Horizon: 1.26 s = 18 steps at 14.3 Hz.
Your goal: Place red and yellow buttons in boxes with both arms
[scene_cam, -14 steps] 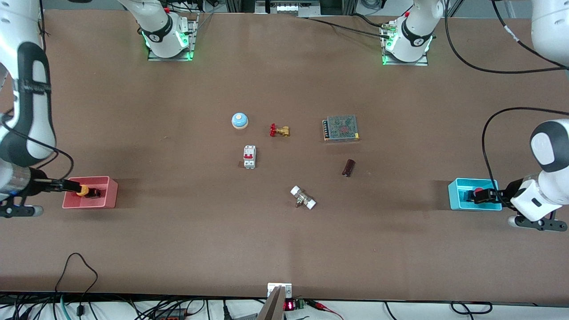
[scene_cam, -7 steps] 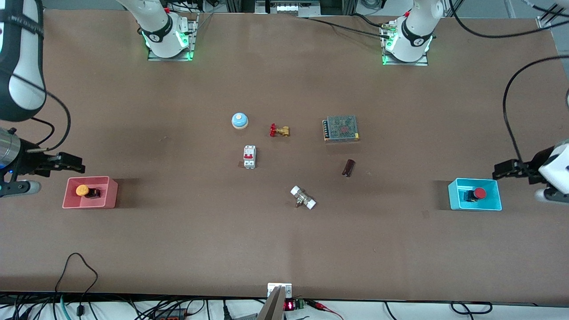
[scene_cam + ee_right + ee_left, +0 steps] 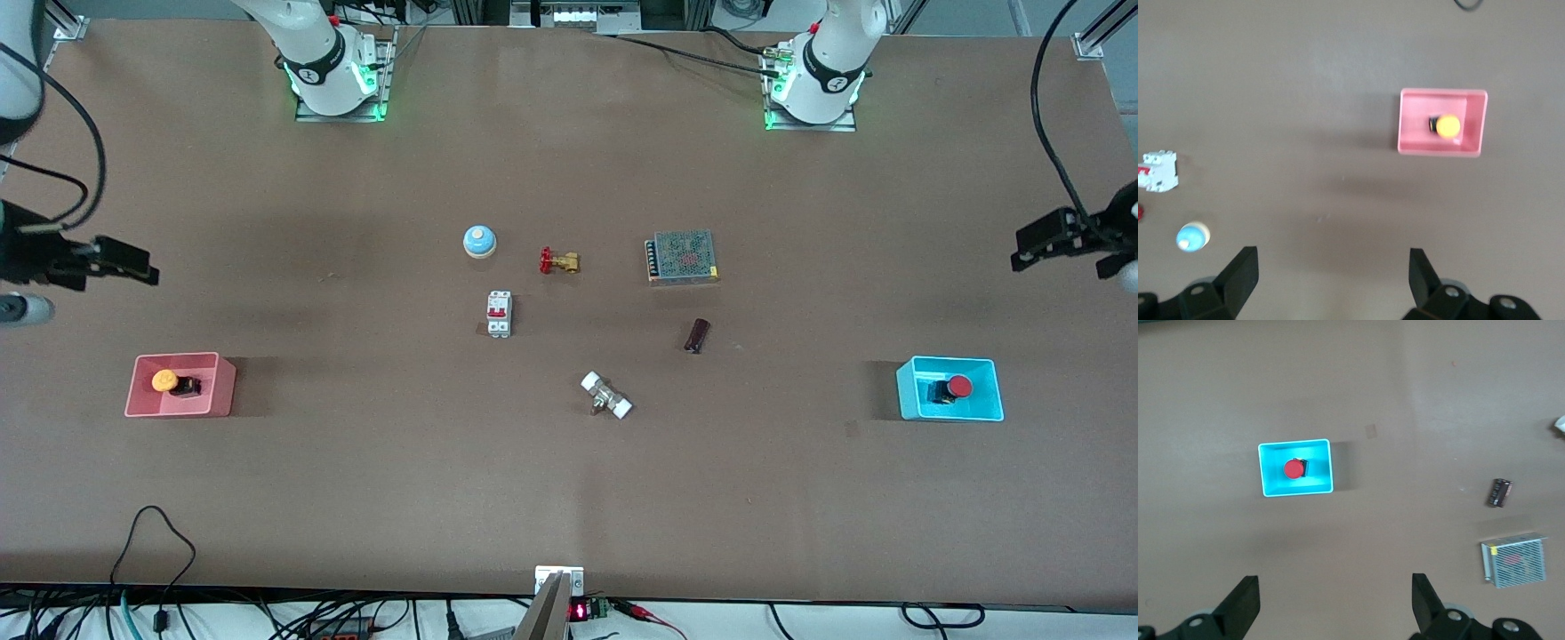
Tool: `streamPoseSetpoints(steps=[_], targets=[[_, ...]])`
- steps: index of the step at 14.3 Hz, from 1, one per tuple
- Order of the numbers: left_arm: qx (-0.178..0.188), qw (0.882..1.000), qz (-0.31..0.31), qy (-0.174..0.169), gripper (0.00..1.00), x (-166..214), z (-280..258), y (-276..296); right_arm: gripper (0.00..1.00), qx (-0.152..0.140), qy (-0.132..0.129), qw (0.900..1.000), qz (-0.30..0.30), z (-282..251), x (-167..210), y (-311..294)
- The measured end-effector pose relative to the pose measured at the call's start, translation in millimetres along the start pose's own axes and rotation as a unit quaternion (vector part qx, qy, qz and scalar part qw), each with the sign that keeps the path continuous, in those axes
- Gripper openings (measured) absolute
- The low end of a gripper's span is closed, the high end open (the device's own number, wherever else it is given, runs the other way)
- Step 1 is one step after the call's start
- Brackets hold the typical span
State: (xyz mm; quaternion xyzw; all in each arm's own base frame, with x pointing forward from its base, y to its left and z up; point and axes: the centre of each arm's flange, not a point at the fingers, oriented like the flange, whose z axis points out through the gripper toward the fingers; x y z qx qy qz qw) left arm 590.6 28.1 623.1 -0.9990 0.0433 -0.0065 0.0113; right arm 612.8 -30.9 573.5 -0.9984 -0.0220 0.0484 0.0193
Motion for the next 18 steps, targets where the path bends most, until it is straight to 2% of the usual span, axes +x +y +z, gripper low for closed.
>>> streamPoseSetpoints(steps=[2, 5, 10, 18], targets=[[-0.008, 1.000, -0.001, 0.005, 1.00, -13.7, -20.0, 16.2, 1.00, -0.013, -0.011, 1.000, 0.022, -20.1, -22.5, 3.9], [-0.011, 1.000, -0.002, 0.010, 1.00, -30.6, -38.6, 21.3, 1.00, -0.024, -0.002, 0.999, 0.026, -26.8, -35.7, 6.8], [-0.012, 1.000, -0.003, -0.001, 1.00, -34.0, -13.5, 23.2, 1.00, -0.022, 0.003, 0.999, 0.027, -13.9, -39.4, 7.0], [-0.011, 1.000, -0.002, 0.001, 1.00, -37.3, -15.4, 25.4, 1.00, -0.018, 0.004, 0.999, 0.027, -23.1, -53.9, 7.6]])
